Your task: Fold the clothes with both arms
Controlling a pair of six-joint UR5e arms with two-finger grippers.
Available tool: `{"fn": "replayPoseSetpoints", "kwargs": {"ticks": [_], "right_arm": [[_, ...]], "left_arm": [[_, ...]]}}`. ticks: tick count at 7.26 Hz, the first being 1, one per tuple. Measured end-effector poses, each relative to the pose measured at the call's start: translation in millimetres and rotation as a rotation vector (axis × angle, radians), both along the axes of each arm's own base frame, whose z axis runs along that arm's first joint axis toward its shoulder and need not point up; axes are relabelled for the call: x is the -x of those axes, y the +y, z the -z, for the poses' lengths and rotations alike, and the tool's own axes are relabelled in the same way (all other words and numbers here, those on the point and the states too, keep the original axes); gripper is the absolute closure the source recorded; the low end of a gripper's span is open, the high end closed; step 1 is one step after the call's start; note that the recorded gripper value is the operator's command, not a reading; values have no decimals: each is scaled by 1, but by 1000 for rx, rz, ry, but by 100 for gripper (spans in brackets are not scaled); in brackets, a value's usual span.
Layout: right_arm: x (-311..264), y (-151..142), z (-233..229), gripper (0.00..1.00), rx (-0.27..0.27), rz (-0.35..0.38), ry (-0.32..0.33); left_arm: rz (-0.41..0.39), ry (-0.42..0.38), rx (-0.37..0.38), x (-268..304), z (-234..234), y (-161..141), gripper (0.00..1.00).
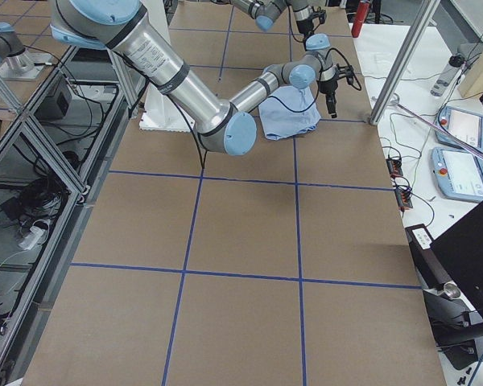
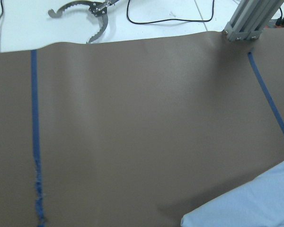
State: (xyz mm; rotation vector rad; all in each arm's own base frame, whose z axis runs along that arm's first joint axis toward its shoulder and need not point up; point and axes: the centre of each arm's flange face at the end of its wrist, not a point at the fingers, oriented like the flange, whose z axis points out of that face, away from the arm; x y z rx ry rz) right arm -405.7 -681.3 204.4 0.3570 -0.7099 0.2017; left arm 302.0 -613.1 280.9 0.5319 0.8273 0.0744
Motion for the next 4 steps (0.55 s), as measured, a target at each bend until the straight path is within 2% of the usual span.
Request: {"fn": "replayPoseSetpoints", "kwargs": {"ticks": [1, 2, 3, 4], "right_arm": [[-77, -7, -29, 0, -1, 97, 37], [-163, -13, -77, 0, -18, 199, 70], [-247, -13, -138, 0, -33, 285, 96], [-317, 1, -204, 0, -30, 347, 104]], "left_arm": [[-44, -86, -34, 57, 2, 9, 0], [-95, -162, -62, 118, -9, 15, 0], [-138, -222, -84, 177, -35, 19, 0], [-165, -260, -88, 230, -67, 24, 0]]}}
